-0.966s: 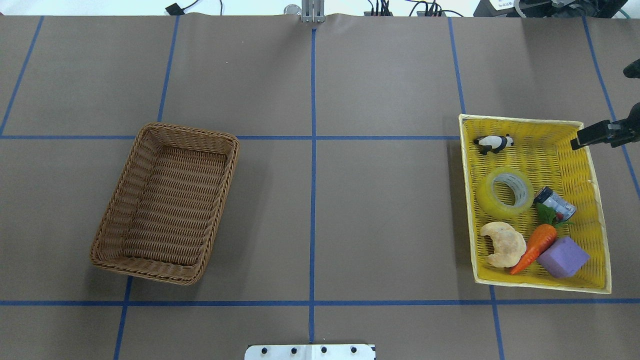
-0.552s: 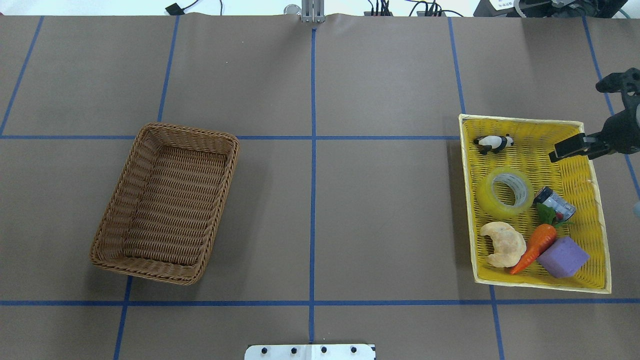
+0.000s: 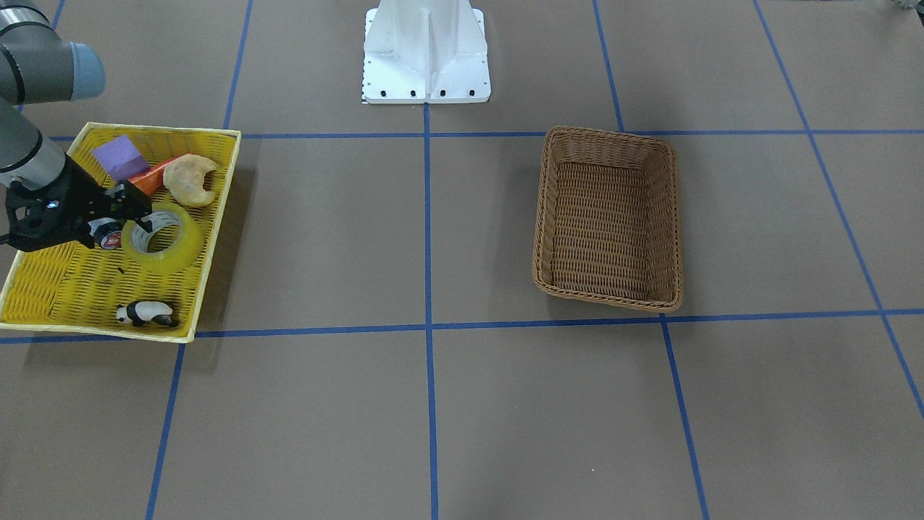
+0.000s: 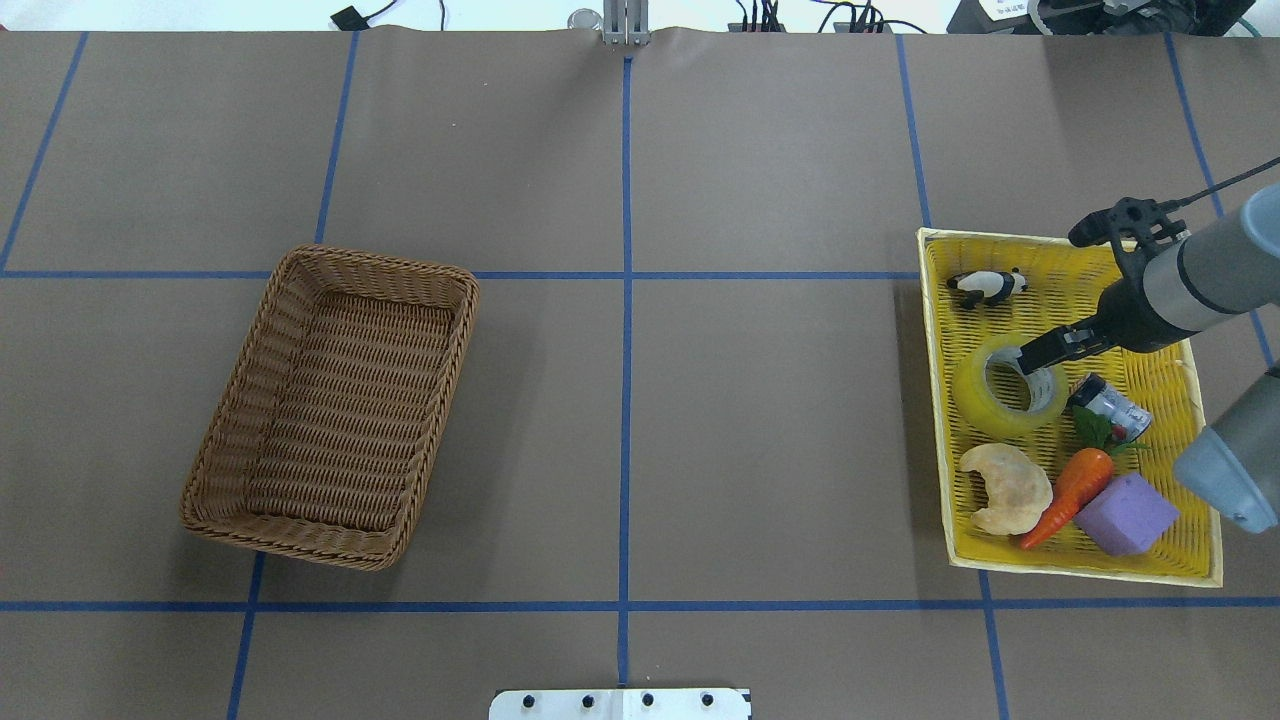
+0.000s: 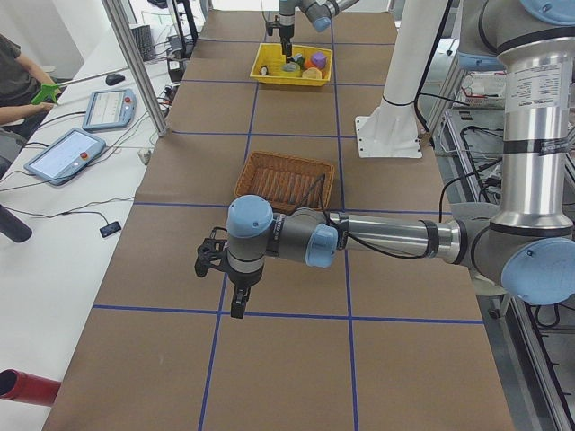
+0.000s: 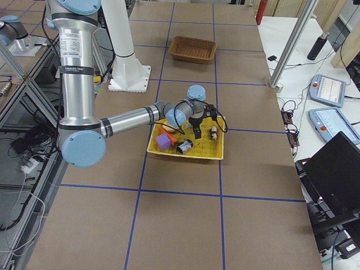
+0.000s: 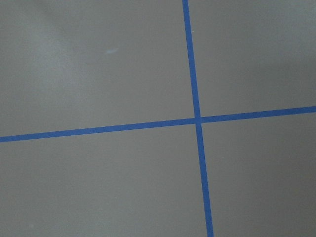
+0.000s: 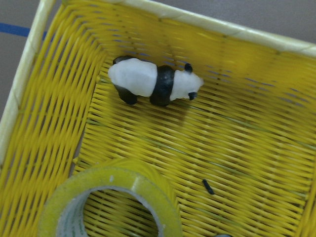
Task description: Move tape to another basket
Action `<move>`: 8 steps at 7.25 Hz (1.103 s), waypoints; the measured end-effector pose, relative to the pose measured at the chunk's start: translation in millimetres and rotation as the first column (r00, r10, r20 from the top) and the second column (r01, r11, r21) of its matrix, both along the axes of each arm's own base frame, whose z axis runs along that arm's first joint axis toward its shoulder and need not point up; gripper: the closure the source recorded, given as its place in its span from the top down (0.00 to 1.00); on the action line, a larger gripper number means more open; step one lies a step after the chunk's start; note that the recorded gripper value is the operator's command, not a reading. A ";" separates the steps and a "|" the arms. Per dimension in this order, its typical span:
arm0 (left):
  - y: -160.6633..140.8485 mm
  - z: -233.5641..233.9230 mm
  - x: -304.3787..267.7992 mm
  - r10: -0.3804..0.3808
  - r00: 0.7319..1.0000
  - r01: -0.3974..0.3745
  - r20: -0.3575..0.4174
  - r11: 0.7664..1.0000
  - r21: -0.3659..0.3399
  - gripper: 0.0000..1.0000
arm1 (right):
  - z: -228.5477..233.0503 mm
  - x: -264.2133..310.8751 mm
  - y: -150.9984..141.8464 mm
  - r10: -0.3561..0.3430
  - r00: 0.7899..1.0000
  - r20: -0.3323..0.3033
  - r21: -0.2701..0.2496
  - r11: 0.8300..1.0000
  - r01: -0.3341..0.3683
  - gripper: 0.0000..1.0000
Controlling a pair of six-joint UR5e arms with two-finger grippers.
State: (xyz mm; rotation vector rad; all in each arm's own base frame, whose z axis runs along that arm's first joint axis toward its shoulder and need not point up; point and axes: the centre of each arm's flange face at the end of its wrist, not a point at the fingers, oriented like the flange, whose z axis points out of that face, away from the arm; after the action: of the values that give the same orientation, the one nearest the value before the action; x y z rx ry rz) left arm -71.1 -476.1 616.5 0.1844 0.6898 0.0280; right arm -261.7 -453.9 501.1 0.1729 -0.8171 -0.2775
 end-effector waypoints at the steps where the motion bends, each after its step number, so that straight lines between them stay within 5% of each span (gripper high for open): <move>1: -0.4 -0.2 0.0 0.000 1.000 0.000 0.000 1.000 0.000 0.99 | -0.3 -5.2 -0.6 -0.043 0.999 -0.008 0.046 0.998 0.043 0.88; 4: -3.1 -2.8 0.0 0.000 1.000 0.000 0.000 1.000 0.005 0.99 | 14.4 -10.2 -8.4 -0.092 0.994 -0.055 0.106 0.990 0.097 0.72; 5: -3.6 -4.1 0.0 0.000 1.000 0.000 0.000 1.000 0.008 0.99 | 18.9 -13.0 -11.7 -0.103 0.993 -0.064 0.111 0.988 0.110 0.55; 7: -4.1 -6.7 0.0 -0.002 1.000 0.002 -0.001 1.000 0.011 0.99 | 20.3 -16.5 -15.1 -0.114 0.991 -0.063 0.110 0.987 0.120 0.06; 8: -4.3 -8.8 0.0 -0.009 1.000 0.009 -0.002 1.000 0.009 0.99 | 21.5 -16.2 -14.6 -0.116 0.991 -0.062 0.107 0.987 0.123 0.00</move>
State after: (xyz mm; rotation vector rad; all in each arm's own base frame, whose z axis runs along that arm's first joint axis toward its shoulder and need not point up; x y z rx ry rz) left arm -71.0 -480.5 607.8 0.1967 0.6912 0.0220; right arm -277.9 -468.5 522.6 0.2194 -0.7580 -0.4395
